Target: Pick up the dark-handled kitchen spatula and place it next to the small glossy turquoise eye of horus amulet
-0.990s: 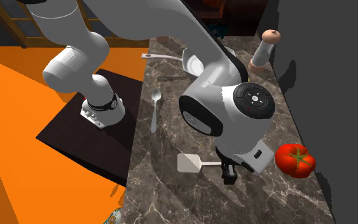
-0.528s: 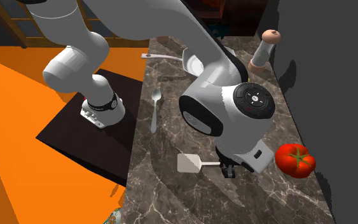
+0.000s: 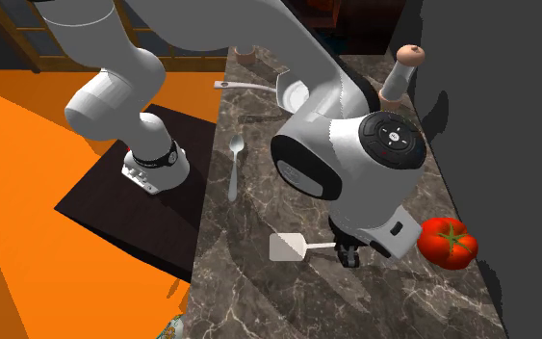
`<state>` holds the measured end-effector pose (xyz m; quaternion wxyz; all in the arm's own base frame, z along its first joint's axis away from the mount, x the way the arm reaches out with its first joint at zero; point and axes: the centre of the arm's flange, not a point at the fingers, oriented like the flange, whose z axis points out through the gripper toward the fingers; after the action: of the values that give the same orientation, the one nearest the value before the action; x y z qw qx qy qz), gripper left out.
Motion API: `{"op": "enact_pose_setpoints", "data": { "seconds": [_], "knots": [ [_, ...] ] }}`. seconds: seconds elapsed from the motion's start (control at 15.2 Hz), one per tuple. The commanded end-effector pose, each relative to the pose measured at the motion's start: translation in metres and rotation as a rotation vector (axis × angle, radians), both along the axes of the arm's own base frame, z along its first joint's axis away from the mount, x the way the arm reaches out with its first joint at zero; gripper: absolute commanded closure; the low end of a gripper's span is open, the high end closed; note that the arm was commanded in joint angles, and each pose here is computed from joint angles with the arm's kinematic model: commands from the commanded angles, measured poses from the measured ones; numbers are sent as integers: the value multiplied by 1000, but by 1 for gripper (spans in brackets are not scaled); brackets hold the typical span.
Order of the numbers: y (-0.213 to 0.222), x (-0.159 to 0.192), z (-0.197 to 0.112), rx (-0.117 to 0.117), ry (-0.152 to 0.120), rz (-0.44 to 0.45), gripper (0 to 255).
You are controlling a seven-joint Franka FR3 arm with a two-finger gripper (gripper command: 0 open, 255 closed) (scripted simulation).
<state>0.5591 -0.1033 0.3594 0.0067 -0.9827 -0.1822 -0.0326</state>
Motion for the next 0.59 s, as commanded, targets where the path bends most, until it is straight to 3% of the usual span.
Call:
{"op": "enact_pose_setpoints", "data": {
  "seconds": [0.0, 0.53],
  "knots": [
    [1, 0, 11, 0, 0, 0, 255],
    [1, 0, 53, 0, 0, 0, 255]
  ]
}}
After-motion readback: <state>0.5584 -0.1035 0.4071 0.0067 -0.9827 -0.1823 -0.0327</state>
